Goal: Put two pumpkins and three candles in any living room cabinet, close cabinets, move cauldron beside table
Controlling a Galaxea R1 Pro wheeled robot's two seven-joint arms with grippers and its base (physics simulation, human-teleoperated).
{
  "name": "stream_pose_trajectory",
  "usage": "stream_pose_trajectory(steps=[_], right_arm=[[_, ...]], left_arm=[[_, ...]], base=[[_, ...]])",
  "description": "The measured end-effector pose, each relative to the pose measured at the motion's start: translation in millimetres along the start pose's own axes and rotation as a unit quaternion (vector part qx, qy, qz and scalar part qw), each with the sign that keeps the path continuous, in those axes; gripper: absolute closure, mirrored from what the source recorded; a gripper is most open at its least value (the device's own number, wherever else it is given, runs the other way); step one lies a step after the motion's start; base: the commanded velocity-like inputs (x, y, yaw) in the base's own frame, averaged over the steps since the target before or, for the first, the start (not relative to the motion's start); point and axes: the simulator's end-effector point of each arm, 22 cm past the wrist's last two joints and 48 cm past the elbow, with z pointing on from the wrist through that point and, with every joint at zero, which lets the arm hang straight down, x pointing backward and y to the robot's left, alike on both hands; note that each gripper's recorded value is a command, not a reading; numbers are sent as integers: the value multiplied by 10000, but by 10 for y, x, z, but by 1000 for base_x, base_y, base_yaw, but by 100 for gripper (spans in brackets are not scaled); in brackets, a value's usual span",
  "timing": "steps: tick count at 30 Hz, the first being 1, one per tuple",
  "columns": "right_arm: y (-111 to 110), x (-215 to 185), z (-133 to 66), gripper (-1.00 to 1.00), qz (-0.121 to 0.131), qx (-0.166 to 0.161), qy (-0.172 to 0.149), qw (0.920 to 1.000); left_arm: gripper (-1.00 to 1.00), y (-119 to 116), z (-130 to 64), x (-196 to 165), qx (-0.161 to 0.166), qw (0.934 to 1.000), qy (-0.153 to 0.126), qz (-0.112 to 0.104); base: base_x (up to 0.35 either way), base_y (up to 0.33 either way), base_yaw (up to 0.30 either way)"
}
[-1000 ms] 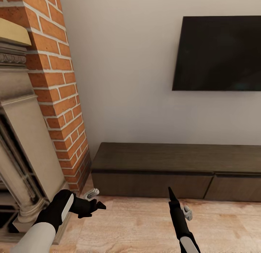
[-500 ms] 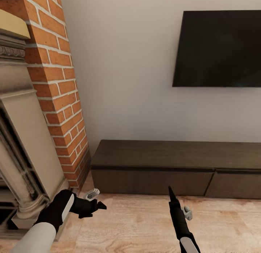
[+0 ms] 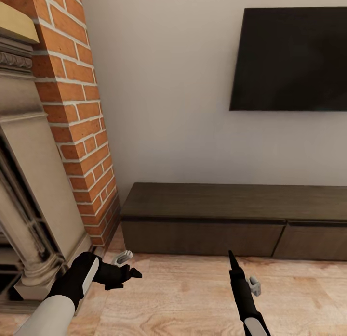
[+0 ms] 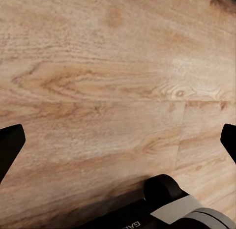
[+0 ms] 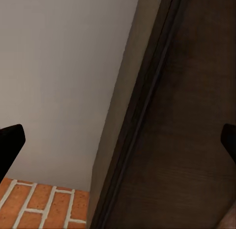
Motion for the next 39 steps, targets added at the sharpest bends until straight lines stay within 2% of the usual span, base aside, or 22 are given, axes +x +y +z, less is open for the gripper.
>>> stream_pose_trajectory(steps=[11, 18, 23, 28, 39], right_arm=[[-114, 22, -27, -100, 8, 5, -6, 10000], [-116, 17, -27, -100, 7, 6, -3, 10000], [-125, 18, -29, -100, 35, 24, -4, 10000], [-165, -83, -35, -100, 321, 100, -236, 9992], [-336, -153, -102, -100, 458, 321, -386, 9977]], left_arm=[[-100, 94, 63, 35, -4, 10000, -12, -8], [-100, 35, -6, -10, 262, 9996, -69, 44], [-100, -3, -10, -18, 333, 9994, -84, 63], [-100, -17, -6, -15, 353, 9993, -81, 69], [-100, -58, 17, -8, 380, 9992, -75, 80]], base=[[0, 0, 0], [10, 0, 0], [142, 0, 0], [93, 0, 0], [69, 0, 0]])
